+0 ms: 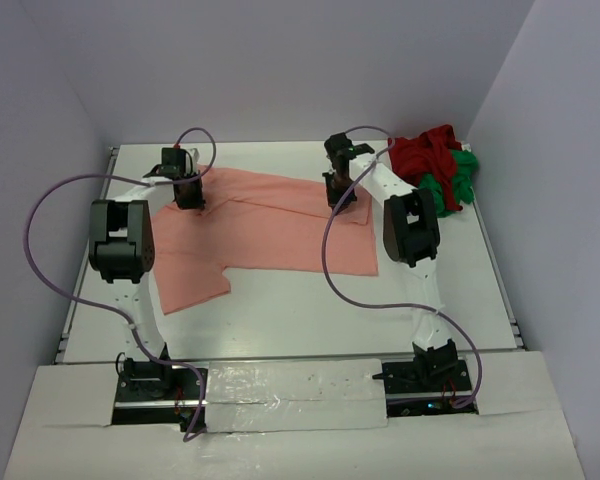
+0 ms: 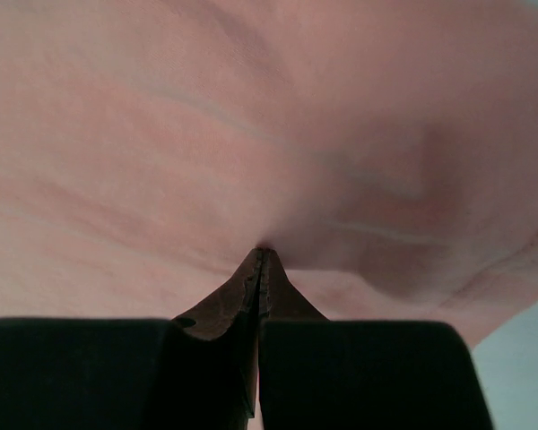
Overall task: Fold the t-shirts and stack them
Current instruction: Fold the tshirt
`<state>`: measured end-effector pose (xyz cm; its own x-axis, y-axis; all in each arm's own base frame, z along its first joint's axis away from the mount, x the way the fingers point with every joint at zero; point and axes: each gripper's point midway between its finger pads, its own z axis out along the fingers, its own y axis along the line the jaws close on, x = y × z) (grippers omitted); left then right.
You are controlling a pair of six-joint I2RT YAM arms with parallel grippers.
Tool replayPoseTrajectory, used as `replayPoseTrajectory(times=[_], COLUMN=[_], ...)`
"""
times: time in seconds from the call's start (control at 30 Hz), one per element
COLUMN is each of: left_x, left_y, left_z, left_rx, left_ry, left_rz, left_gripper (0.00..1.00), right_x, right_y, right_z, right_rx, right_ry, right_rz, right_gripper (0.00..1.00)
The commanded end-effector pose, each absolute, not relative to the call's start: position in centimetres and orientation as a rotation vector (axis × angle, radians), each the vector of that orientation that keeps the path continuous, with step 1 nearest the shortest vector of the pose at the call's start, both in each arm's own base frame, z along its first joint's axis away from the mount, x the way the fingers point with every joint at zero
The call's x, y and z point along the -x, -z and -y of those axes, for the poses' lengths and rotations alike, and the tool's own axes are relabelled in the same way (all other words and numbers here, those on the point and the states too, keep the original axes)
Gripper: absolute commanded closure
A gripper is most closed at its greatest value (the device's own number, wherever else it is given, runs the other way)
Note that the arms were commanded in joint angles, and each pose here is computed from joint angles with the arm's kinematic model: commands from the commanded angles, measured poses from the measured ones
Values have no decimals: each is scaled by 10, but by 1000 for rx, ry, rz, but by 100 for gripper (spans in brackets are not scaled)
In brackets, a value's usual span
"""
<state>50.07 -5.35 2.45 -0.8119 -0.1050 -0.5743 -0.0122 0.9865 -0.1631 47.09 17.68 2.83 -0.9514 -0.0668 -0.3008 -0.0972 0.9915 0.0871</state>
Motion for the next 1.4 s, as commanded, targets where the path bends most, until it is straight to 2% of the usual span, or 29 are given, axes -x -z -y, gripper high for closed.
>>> replayPoseTrajectory(times=[0.0, 0.43, 0.77, 1.2, 1.37], left_x=[-509, -504, -520, -565, -578], left_y=[-27, 4, 7, 11, 4], left_z=[60, 69, 65, 79, 80], left_rx=[90, 97, 116, 147, 161], left_ry=[244, 308, 280, 312, 308], left_rz=[-2516, -2584, -2587, -2585, -2548], left_gripper=[100, 100, 100, 100, 100], right_x=[-469, -465, -502, -546, -561], right_y=[-28, -4, -7, -1, -16], right_z=[-181, -185, -193, -196, -195], right_rx=[115, 114, 100, 41, -5], right_ry=[-169, -181, -142, -112, -137], right_rz=[-2852, -2830, -2747, -2693, -2626], right_gripper=[100, 100, 100, 100, 100])
